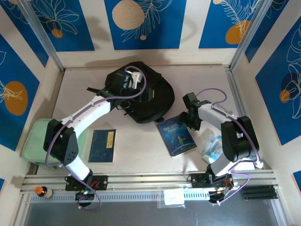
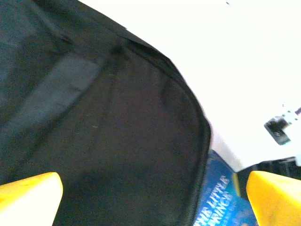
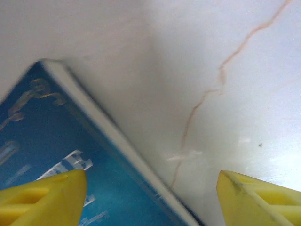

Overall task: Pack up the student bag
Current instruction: Move the book to the center of the table, then pick up the book at the center of the table.

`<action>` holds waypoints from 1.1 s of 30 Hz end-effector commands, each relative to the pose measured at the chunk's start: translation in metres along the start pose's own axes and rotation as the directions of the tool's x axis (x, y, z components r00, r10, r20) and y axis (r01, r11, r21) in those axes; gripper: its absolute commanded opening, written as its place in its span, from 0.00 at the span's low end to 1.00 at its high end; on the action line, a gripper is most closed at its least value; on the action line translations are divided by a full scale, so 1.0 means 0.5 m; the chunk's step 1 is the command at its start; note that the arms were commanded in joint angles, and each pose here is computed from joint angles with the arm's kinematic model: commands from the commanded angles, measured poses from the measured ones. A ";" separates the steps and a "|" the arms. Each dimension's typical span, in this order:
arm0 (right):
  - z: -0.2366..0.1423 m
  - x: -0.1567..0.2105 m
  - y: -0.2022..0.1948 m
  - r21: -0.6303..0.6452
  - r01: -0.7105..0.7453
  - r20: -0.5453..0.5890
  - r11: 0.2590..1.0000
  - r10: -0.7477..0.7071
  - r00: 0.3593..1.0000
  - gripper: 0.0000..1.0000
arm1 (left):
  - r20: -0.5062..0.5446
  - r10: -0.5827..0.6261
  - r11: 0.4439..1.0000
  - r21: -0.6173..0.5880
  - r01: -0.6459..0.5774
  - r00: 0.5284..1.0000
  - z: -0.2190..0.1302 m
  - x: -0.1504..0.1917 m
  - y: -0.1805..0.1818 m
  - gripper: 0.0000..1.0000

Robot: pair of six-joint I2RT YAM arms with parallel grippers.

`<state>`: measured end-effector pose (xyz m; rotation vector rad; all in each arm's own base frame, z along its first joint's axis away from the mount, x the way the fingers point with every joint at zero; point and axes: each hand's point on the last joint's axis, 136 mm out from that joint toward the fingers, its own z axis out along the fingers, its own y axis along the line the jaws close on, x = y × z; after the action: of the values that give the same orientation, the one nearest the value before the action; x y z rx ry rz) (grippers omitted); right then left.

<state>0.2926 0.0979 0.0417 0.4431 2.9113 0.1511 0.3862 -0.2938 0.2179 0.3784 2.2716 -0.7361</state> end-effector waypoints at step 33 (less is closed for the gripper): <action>0.036 0.000 -0.105 -0.099 -0.373 -0.118 0.922 0.362 0.925 0.44 | -0.418 -0.094 0.994 0.004 0.105 0.904 0.199 0.265 -0.224 0.67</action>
<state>0.2959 0.0418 0.0206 0.9110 2.8309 0.3283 0.3038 -0.4398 0.1281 0.4848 2.6160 -0.9070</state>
